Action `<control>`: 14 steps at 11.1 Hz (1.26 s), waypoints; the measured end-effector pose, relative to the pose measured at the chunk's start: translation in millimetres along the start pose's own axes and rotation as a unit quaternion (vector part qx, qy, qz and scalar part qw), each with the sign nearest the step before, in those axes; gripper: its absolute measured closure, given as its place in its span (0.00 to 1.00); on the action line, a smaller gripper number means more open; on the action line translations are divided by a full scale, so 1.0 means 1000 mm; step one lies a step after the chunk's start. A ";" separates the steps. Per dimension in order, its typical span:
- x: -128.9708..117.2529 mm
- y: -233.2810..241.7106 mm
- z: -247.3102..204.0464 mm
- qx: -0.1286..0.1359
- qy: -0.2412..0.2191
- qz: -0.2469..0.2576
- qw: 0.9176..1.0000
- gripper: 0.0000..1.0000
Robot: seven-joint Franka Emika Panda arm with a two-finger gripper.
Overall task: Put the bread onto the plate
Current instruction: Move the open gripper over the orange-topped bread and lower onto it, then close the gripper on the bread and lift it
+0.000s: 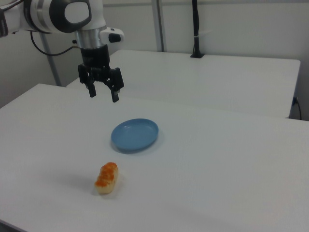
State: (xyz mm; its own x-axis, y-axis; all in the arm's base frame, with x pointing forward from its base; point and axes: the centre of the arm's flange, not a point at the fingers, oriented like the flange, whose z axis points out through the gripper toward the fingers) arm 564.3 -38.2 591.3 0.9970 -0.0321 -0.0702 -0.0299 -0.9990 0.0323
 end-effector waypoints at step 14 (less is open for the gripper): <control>-0.014 -0.040 0.239 -0.050 -0.077 -0.178 0.980 0.00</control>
State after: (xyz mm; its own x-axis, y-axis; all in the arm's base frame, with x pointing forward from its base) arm 534.1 -5.1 352.4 0.9200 0.3060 -0.2449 0.3326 -0.9401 0.0748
